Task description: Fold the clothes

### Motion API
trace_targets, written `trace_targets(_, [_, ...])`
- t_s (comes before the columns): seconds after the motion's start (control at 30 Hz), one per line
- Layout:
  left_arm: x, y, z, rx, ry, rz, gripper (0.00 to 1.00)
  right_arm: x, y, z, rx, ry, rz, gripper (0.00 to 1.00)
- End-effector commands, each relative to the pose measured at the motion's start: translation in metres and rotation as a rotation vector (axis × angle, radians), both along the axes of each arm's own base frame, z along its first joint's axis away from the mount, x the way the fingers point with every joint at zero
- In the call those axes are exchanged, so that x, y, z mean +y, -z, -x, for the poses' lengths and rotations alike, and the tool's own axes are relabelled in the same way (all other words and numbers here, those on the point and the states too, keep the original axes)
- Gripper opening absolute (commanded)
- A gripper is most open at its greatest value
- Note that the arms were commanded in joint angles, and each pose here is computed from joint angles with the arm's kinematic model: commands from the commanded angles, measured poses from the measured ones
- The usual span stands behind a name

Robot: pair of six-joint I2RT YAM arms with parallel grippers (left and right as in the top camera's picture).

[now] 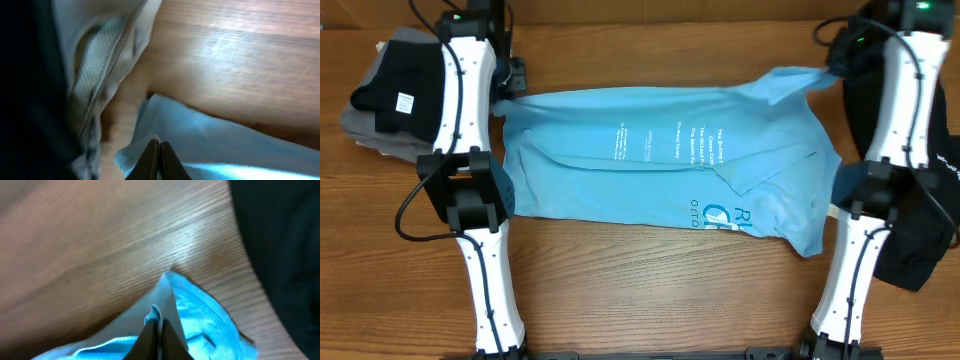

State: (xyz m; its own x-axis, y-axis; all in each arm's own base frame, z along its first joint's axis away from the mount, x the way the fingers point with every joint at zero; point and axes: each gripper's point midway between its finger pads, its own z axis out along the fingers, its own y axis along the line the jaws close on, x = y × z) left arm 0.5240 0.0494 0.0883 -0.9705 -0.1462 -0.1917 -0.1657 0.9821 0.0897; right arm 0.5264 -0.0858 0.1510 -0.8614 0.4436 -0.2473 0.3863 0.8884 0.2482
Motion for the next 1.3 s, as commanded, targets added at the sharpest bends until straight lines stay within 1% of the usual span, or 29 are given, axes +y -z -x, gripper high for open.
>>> trace_targets(0.0, [0.013,-0.028,0.006,-0.028,-0.016,-0.011,0.04,0.004,-0.086,0.008,-0.190,-0.001,-0.009,0.04])
trace_targets(0.13, [0.012,-0.027,0.015,0.006,-0.017,-0.007,0.04,0.004,-0.113,0.020,-0.225,0.003,0.011,0.04])
trace_targets(0.2, [0.012,-0.026,0.018,0.020,-0.016,-0.006,0.04,0.003,-0.116,0.027,-0.207,0.010,0.025,0.04])
trace_targets(0.3, [0.012,-0.025,0.022,0.040,-0.008,-0.006,0.04,-0.001,-0.101,0.042,-0.118,0.024,0.047,0.04])
trace_targets(0.43, [0.009,-0.025,0.026,0.056,0.007,-0.003,0.04,-0.003,-0.064,0.071,0.065,0.037,0.056,0.04])
trace_targets(0.53, [0.006,-0.024,0.029,0.070,0.011,-0.001,0.04,-0.005,-0.045,0.092,0.163,0.043,0.068,0.04])
trace_targets(0.63, [0.005,-0.023,0.036,0.100,0.012,0.003,0.04,-0.002,-0.043,0.103,0.192,0.042,0.063,0.04])
trace_targets(0.83, [0.004,-0.023,0.049,0.151,0.013,0.008,0.04,0.005,-0.060,0.114,0.167,0.034,0.061,0.04])
trace_targets(0.93, [0.003,-0.022,0.055,0.178,0.013,0.011,0.04,0.008,-0.060,0.123,0.181,0.032,0.055,0.04])
trace_targets(1.03, [0.003,-0.022,0.062,0.206,0.013,0.012,0.04,0.011,-0.049,0.138,0.236,0.029,0.044,0.04])
trace_targets(1.27, [0.002,-0.022,0.063,0.210,0.019,0.013,0.04,0.020,0.000,0.161,0.347,0.025,-0.001,0.04])
